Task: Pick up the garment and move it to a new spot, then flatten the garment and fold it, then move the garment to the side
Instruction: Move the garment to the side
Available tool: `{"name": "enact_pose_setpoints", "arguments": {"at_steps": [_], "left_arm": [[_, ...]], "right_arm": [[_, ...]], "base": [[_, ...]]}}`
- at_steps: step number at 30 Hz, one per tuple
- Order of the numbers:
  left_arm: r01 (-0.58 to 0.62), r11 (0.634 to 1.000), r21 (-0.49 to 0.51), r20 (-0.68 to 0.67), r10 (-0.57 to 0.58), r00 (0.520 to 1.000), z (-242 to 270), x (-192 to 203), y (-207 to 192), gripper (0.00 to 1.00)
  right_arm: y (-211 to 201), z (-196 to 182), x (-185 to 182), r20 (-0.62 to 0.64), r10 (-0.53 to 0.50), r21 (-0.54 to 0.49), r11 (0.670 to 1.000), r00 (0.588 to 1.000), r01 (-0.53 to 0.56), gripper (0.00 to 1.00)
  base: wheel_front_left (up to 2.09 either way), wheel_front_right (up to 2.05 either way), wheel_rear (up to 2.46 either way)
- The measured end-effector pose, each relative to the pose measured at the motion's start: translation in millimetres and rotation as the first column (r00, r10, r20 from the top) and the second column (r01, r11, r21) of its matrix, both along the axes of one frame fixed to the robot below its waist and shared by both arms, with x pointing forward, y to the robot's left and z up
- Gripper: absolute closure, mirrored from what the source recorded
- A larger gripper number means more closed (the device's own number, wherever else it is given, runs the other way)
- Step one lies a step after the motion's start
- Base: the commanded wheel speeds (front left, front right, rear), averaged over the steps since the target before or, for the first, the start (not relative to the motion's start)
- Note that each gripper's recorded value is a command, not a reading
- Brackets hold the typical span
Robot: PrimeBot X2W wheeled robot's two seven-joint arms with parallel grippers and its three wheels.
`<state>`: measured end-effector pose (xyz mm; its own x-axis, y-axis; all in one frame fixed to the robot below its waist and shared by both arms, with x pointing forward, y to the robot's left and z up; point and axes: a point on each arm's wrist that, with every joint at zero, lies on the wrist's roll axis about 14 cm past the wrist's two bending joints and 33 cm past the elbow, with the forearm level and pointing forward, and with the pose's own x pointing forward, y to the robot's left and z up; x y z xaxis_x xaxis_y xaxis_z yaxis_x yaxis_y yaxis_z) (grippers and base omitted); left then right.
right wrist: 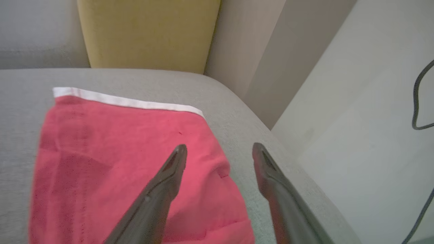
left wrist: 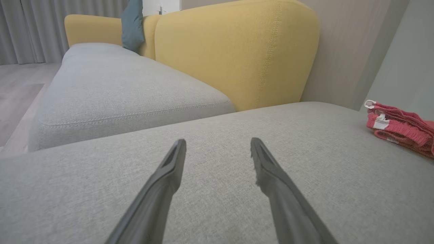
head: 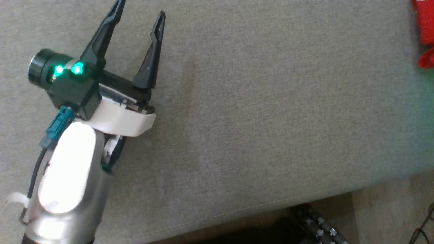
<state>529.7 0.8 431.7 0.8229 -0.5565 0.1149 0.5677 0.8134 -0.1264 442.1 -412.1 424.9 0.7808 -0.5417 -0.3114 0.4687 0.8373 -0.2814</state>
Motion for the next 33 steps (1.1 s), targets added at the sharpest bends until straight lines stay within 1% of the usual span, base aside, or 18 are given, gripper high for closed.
{"name": "enact_pose_setpoints", "arguments": {"at_steps": [4, 6, 9, 12, 15, 19, 21, 24, 27, 28, 31, 33], "left_arm": [[-0.024, 1.0, 0.009, -0.017, 0.024, 1.0, 5.3, -9.2, 7.7, 0.0], [-0.04, 0.999, 0.013, -0.028, 0.04, 0.999, 8.1, -17.2, 12.3, 0.0], [-0.068, 0.997, 0.028, -0.039, 0.069, 0.997, 12.9, -28.7, 20.8, 0.0], [-0.121, 0.992, 0.024, -0.04, 0.122, 0.992, 23.4, -35.8, 35.2, 0.0], [-0.177, 0.984, 0.031, -0.03, 0.178, 0.984, 34.2, -43.2, 52.1, 0.0], [-0.272, 0.961, 0.043, -0.033, 0.273, 0.961, 42.3, -56.4, 81.6, 0.0], [-0.311, 0.948, 0.059, -0.038, 0.314, 0.949, 43.1, -65.3, 95.8, 0.0], [-0.368, 0.926, 0.081, -0.042, 0.372, 0.927, 44.8, -80.1, 116.6, 0.0], [-0.401, 0.912, 0.083, -0.036, 0.405, 0.914, 51.4, -92.8, 129.3, 0.0], [-0.401, 0.912, 0.083, -0.036, 0.405, 0.914, 51.4, -92.8, 129.3, 0.0], [-0.422, 0.902, 0.088, -0.03, 0.425, 0.905, 56.4, -105.1, 136.7, 0.0], [-0.431, 0.898, 0.092, -0.029, 0.435, 0.9, 57.9, -114.0, 140.3, 0.0]], "right_arm": [[25.6, 15.3, 2.6, 0.092, 0.085, -0.021, 0.996, 0.992, -0.084, 0.0], [51.7, 18.6, 5.2, 0.126, 0.157, -0.015, 0.988, 0.979, -0.157, 0.0], [95.1, 19.9, 5.6, 0.175, 0.257, 0.022, 0.964, 0.95, -0.264, 0.0], [130.7, 23.1, 4.6, 0.221, 0.332, 0.059, 0.934, 0.917, -0.352, 0.0], [165.5, 26.4, 5.8, 0.268, 0.397, 0.1, 0.895, 0.878, -0.435, 0.0], [205.2, 27.7, 5.1, 0.299, 0.465, 0.146, 0.841, 0.833, -0.521, 0.0], [220.2, 31.5, 3.2, 0.318, 0.489, 0.16, 0.817, 0.812, -0.554, 0.0], [233.9, 38.3, -1.5, 0.342, 0.507, 0.174, 0.793, 0.792, -0.583, 0.0], [243.2, 44.6, -9.0, 0.357, 0.517, 0.189, 0.776, 0.778, -0.602, 0.0], [243.2, 44.6, -9.0, 0.357, 0.517, 0.189, 0.776, 0.778, -0.602, 0.0], [251.7, 50.0, -19.4, 0.367, 0.529, 0.199, 0.758, 0.765, -0.621, 0.0], [253.2, 54.2, -26.3, 0.374, 0.528, 0.206, 0.754, 0.762, -0.624, 0.0]], "base": [[0.0, 0.0, 0.0], [0.0, 0.0, 0.0], [0.0, 0.0, 0.0], [0.0, 0.0, 0.0], [0.0, 0.0, 0.0], [0.0, 0.0, 0.0], [0.0, 0.0, 0.0], [0.0, 0.0, 0.0], [0.0, 0.0, 0.0], [0.0, 0.0, 0.0], [0.0, 0.0, 0.0], [0.0, 0.0, 0.0]]}}
